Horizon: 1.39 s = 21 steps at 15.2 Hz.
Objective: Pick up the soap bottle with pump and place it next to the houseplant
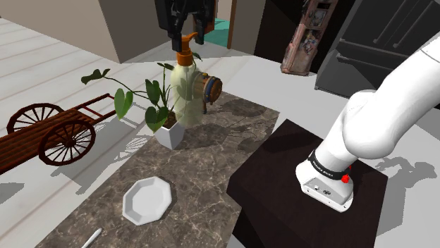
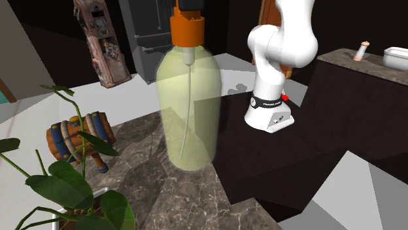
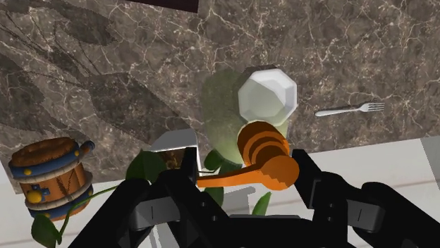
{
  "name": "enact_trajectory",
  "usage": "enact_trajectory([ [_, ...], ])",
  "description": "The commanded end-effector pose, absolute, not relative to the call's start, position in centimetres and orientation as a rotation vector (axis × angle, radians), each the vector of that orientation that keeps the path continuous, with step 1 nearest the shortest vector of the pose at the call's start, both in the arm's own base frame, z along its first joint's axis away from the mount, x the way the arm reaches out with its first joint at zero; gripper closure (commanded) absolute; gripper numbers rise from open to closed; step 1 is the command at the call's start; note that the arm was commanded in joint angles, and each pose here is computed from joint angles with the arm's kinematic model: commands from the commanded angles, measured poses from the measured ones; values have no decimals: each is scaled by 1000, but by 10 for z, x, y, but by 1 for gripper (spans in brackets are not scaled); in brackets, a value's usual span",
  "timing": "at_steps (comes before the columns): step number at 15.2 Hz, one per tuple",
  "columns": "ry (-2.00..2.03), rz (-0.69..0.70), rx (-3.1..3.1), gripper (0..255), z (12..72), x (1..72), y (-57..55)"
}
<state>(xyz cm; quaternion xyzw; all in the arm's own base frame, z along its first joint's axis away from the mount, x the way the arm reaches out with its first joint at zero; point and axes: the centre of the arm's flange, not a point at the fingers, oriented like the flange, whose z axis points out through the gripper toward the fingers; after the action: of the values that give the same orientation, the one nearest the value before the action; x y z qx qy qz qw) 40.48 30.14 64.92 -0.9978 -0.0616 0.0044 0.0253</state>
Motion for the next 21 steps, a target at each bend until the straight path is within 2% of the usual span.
enact_trajectory([
  [1,-190,12,-3085,255,638,405,301],
  [21,-190,12,-3085,255,532,405,301],
])
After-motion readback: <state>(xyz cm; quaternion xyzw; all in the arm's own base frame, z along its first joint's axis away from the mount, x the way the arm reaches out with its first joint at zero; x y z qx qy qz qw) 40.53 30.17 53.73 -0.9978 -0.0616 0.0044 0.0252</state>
